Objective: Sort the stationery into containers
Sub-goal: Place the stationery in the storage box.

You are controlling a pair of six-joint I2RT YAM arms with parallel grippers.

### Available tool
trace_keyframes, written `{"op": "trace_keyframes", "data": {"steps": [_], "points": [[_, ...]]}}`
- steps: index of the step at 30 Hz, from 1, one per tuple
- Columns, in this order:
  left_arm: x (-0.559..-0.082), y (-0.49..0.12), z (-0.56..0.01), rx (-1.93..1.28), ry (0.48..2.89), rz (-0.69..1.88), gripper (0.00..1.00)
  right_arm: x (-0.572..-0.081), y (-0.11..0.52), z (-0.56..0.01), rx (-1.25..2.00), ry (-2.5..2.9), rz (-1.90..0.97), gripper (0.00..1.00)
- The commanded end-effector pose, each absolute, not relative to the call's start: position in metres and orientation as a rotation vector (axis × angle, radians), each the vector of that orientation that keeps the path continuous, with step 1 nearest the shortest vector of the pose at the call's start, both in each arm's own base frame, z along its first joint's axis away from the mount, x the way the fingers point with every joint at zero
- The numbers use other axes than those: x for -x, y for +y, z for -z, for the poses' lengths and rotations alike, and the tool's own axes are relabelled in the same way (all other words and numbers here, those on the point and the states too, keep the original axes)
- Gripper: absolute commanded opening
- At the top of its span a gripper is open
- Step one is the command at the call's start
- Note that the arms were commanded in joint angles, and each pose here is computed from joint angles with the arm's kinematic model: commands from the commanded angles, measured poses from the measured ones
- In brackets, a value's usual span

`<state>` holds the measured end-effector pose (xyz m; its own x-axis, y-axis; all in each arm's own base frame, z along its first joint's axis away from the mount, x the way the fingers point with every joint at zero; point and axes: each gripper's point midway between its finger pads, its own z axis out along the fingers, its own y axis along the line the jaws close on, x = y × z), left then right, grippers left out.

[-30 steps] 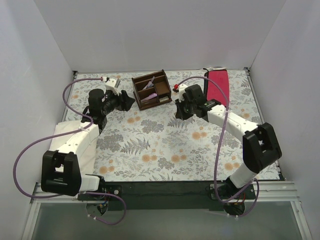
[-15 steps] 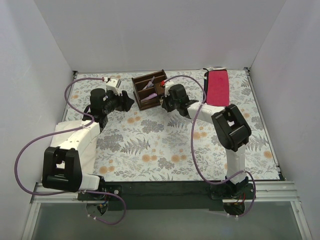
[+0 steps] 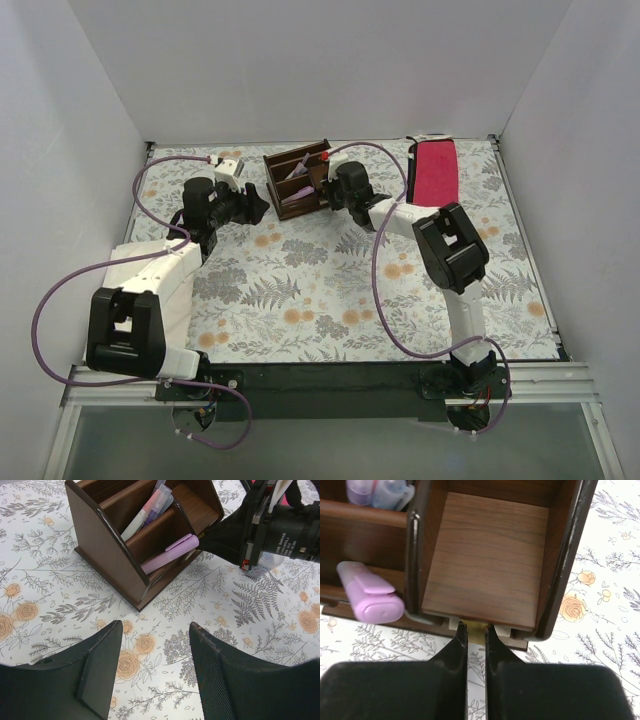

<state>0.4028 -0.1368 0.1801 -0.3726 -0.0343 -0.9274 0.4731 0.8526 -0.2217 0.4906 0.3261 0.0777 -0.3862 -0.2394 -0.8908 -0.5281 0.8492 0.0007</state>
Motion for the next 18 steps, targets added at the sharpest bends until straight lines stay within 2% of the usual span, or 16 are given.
{"op": "trace_keyframes", "data": {"steps": [1,11,15,18], "points": [[-0.409,-0.138,-0.192,-0.335,1.856,0.557,0.54,-0.513,0.331,-0.092,0.532,1.902,-0.326,0.01],[-0.407,-0.14,-0.187,-0.334,1.87,0.577,0.54,-0.52,0.337,-0.092,0.505,1.892,-0.341,0.01],[-0.407,-0.143,-0.188,-0.334,1.867,0.593,0.54,-0.517,0.336,-0.099,0.506,1.885,-0.343,0.28],[-0.409,-0.144,-0.192,-0.336,1.855,0.6,0.54,-0.509,0.331,-0.104,0.508,1.886,-0.341,0.37]]}}
